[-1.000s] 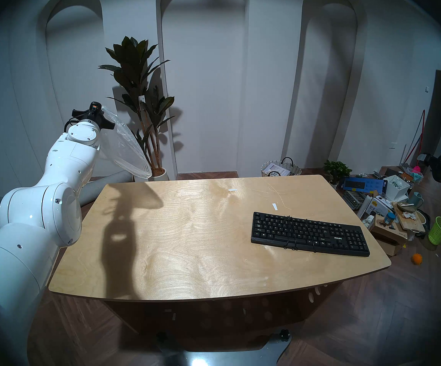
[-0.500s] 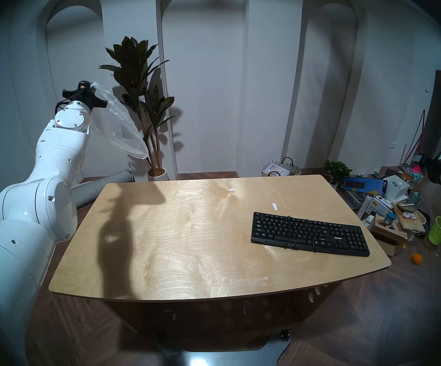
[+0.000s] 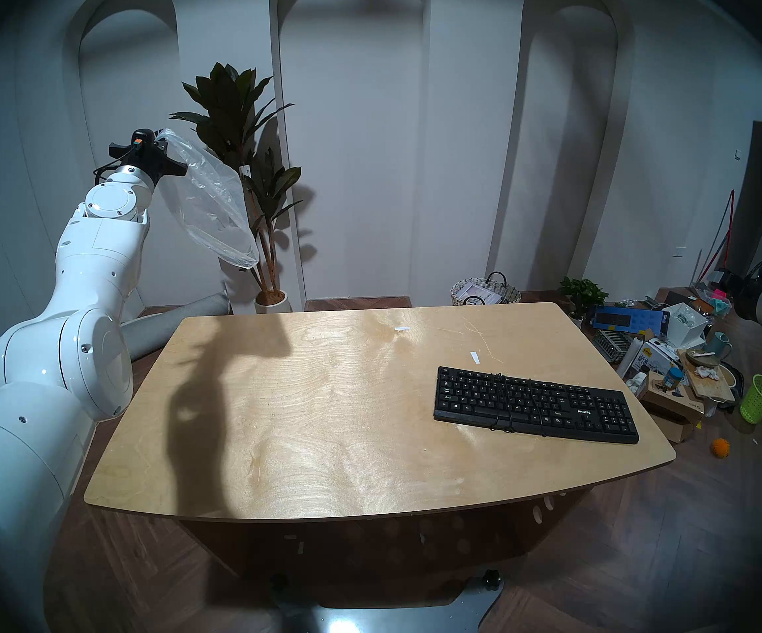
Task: Unwrap the new keyboard and set the wrapping aside
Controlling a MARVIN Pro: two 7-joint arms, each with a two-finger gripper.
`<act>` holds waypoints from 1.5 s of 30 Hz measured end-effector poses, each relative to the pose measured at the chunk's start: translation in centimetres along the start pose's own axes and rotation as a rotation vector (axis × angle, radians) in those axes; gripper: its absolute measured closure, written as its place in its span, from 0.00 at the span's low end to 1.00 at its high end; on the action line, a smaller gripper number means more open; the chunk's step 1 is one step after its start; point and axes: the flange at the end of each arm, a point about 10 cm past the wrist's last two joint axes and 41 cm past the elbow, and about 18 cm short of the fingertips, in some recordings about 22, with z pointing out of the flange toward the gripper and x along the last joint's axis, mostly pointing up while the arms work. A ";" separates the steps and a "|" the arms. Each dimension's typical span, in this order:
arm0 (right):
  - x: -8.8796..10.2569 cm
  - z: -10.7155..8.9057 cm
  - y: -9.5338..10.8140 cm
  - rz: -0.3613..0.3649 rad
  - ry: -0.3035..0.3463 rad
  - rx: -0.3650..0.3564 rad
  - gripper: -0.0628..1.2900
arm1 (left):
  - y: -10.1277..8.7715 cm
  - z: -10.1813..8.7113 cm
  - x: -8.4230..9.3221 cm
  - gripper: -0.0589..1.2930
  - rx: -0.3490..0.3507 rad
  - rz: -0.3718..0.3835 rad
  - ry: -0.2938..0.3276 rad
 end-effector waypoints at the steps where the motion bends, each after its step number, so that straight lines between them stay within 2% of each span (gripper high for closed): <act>1: -0.1 0.0 0.0 0.000 -0.001 0.000 0.03 | 0.0 -0.1 0.0 0.98 -0.007 -0.003 0.003; 10: -0.7 0.3 -0.2 0.001 -0.012 0.003 0.03 | 0.0 -0.8 -0.5 0.98 -0.067 -0.029 0.022; 19: -1.1 0.5 -0.1 -0.001 -0.020 -0.001 0.03 | 0.8 -1.9 -1.8 0.98 -0.146 -0.064 0.015; 25: -1.3 0.6 0.0 -0.003 -0.024 -0.010 0.03 | 1.6 -2.8 -3.1 0.98 -0.200 -0.085 -0.002; 36: -1.8 0.8 0.4 -0.016 -0.035 -0.040 0.03 | 3.9 -5.7 -6.6 0.98 -0.340 -0.142 -0.051; 45: -2.1 0.9 0.6 -0.027 -0.039 -0.057 0.03 | 5.1 -7.8 -8.5 0.98 -0.438 -0.183 -0.073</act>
